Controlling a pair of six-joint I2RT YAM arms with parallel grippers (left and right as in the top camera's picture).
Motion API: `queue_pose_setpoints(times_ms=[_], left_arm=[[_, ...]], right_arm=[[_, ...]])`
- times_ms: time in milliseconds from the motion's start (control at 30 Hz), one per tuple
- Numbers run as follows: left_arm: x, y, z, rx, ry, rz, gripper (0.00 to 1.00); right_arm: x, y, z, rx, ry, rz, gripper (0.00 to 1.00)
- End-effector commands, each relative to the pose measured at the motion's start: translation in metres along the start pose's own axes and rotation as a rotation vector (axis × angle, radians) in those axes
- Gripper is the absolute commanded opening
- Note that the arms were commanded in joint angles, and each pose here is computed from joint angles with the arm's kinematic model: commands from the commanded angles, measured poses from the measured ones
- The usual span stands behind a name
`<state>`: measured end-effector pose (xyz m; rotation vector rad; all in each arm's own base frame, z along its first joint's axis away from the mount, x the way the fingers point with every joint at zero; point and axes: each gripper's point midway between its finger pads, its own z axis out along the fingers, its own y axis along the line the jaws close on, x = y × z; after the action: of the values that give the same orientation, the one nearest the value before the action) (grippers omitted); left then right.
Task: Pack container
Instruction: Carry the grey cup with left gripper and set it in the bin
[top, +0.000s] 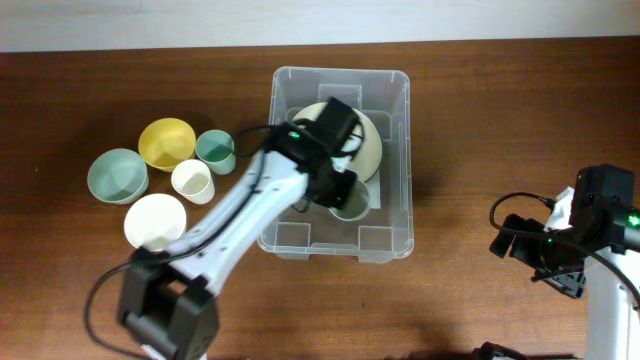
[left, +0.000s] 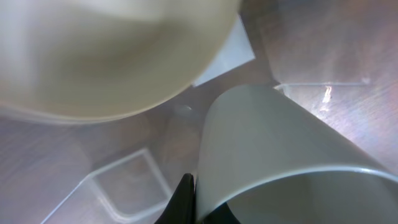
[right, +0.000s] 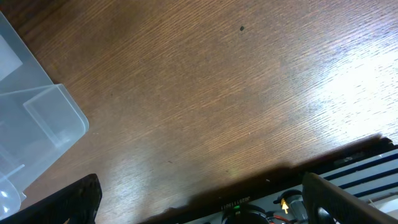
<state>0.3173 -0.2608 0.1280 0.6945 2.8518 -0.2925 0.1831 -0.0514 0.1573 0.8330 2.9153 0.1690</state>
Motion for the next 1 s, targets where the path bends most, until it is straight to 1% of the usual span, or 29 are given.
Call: queue_pose_setpoints(times_ms=[0, 167, 267, 300, 333, 367, 400, 433, 467, 567, 600, 733, 867, 933, 967], left_arm=[[0.004, -0.011, 0.024, 0.005, 0.048, 0.047, 0.01], [0.010, -0.009, 0.044, -0.003, 0.097, 0.043, 0.01], [0.011, -0.010, 0.046, -0.003, 0.104, 0.046, 0.03], [0.010, -0.012, 0.046, -0.002, 0.100, 0.050, 0.09], [0.010, -0.012, 0.046, -0.002, 0.099, 0.051, 0.13], [0.010, -0.013, 0.046, -0.001, 0.099, 0.053, 0.15], [0.010, -0.014, 0.047, 0.000, 0.099, 0.055, 0.18], [0.010, -0.014, 0.046, 0.000, 0.099, 0.057, 0.27], [0.011, -0.015, 0.046, 0.000, 0.099, 0.057, 0.31], [0.010, -0.014, 0.043, -0.004, 0.100, 0.057, 0.32], [0.007, -0.013, 0.035, -0.008, 0.095, 0.053, 0.35], [-0.012, -0.003, -0.001, -0.037, 0.037, 0.032, 0.38], [-0.033, 0.027, -0.060, -0.144, -0.064, 0.032, 0.44], [-0.041, 0.052, -0.096, -0.219, -0.128, 0.008, 0.54], [-0.042, 0.072, -0.112, -0.260, -0.155, -0.031, 0.57]], right_arm=[[0.001, 0.001, 0.001, -0.004, 0.006, -0.011, 0.99], [0.001, 0.001, 0.001, -0.004, 0.006, -0.011, 0.99], [0.001, 0.001, 0.001, -0.004, 0.006, -0.011, 0.99], [0.001, 0.001, 0.001, -0.004, 0.006, -0.011, 0.99], [0.001, 0.001, 0.001, -0.005, 0.006, -0.011, 0.99], [0.001, 0.001, 0.001, -0.004, 0.006, -0.011, 0.99], [0.001, 0.001, 0.001, -0.005, 0.006, -0.011, 0.99], [0.001, 0.001, 0.001, -0.004, 0.006, -0.011, 0.99], [0.001, 0.001, 0.001, -0.004, 0.006, -0.011, 0.99], [0.001, 0.001, 0.001, -0.004, 0.006, -0.011, 0.99], [0.001, 0.001, 0.001, -0.005, 0.007, -0.015, 0.99], [0.001, 0.001, 0.001, -0.005, 0.007, -0.014, 0.99], [0.001, 0.001, 0.001, -0.005, 0.006, -0.015, 0.99], [0.001, 0.001, 0.001, -0.005, 0.006, -0.015, 0.99], [0.001, 0.001, 0.001, -0.005, 0.006, -0.015, 0.99]])
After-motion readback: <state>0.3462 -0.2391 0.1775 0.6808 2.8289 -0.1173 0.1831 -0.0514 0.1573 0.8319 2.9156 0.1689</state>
